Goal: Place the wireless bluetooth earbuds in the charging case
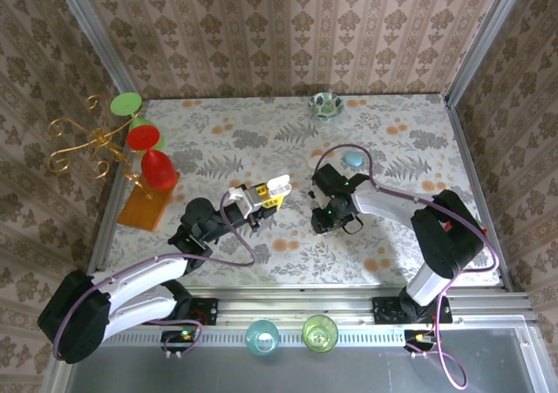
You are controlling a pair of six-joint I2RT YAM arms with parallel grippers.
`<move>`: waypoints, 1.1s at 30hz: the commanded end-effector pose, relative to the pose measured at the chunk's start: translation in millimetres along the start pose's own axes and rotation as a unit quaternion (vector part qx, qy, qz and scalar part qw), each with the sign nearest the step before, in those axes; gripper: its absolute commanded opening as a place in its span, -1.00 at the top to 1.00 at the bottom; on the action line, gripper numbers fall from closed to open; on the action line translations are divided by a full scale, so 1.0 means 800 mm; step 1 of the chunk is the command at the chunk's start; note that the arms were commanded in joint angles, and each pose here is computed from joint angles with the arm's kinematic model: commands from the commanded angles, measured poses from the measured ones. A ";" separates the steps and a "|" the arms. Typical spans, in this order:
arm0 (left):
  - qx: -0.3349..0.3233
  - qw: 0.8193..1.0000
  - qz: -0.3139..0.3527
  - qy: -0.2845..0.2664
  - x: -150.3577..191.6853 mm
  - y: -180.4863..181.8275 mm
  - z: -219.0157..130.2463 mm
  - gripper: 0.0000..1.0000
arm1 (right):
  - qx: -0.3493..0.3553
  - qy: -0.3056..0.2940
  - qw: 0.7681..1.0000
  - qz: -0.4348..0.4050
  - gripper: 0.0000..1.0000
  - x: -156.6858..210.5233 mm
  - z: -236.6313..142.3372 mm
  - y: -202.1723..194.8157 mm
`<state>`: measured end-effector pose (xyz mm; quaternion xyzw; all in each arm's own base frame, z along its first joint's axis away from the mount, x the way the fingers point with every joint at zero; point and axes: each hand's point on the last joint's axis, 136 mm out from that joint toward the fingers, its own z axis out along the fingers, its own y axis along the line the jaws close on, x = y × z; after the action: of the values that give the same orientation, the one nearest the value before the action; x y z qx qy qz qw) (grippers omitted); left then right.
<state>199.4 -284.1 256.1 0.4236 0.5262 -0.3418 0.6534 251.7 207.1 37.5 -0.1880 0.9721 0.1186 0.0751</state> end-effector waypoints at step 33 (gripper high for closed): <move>-0.082 0.996 -0.010 -0.014 -0.007 0.040 -0.023 1.00 | 0.054 -0.017 0.997 -0.046 0.42 0.008 -0.025 -0.002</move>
<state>210.1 -268.9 261.8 0.3946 0.5377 -0.3201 0.6728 253.8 202.7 51.0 -0.2016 0.9697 0.0848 0.1091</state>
